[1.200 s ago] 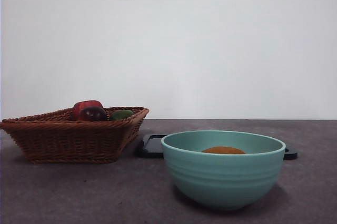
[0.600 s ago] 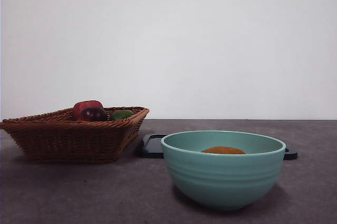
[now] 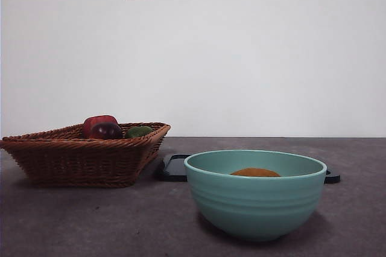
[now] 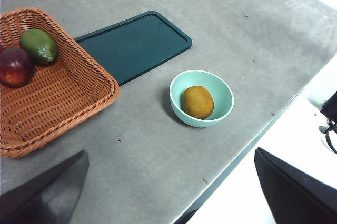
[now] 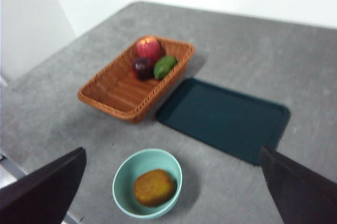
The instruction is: Pick up the wifruite, put it on the bowl, pick up the plate, put it on desk
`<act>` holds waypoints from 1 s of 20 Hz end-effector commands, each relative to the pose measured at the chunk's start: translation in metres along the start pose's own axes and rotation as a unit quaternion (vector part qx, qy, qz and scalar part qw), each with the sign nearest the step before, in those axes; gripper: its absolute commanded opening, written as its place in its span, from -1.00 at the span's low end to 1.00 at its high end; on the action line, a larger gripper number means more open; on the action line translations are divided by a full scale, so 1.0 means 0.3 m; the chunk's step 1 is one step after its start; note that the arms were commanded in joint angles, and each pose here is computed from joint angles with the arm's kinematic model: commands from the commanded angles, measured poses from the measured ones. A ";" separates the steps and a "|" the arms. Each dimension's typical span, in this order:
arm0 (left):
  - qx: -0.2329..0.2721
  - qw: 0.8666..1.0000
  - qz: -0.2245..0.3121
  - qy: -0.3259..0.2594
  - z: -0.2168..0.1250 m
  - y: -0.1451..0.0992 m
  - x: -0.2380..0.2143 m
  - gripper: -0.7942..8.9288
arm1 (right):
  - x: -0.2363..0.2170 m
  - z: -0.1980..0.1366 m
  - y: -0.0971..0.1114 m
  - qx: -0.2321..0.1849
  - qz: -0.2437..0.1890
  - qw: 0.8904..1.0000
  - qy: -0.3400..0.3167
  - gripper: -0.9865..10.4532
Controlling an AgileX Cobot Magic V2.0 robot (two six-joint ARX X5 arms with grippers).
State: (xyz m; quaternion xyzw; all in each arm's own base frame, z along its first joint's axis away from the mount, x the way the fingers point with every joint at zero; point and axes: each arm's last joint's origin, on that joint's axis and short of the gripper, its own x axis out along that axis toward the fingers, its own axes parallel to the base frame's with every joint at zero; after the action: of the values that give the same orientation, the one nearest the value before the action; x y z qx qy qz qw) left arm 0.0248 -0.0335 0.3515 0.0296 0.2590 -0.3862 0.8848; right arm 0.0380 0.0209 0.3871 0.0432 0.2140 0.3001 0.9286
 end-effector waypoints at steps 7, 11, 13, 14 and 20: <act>0.000 1.000 -0.009 -0.006 0.008 -0.003 -0.005 0.19 | 0.232 0.069 -0.073 0.077 0.041 0.988 0.126 0.15; 0.000 1.000 -0.009 -0.006 0.008 -0.003 -0.005 0.19 | 0.389 0.062 -0.093 0.094 0.059 0.970 0.218 0.15; 0.000 1.000 -0.009 -0.006 0.008 -0.003 -0.005 0.19 | 0.470 0.049 -0.094 0.101 0.062 0.958 0.263 0.15; 0.000 1.000 -0.009 -0.006 0.008 -0.003 -0.005 0.19 | 0.512 0.039 -0.095 0.105 0.051 0.951 0.285 0.15; 0.000 1.000 -0.009 -0.006 0.008 -0.003 -0.005 0.19 | 0.728 -0.049 -0.091 0.102 0.009 0.909 0.405 0.15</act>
State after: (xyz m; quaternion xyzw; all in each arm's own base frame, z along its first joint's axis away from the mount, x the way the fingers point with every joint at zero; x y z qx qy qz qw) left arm 0.0248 -0.0335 0.3515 0.0296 0.2590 -0.3862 0.8848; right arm 0.2030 0.1211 0.2847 0.0107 0.6016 0.2782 0.7487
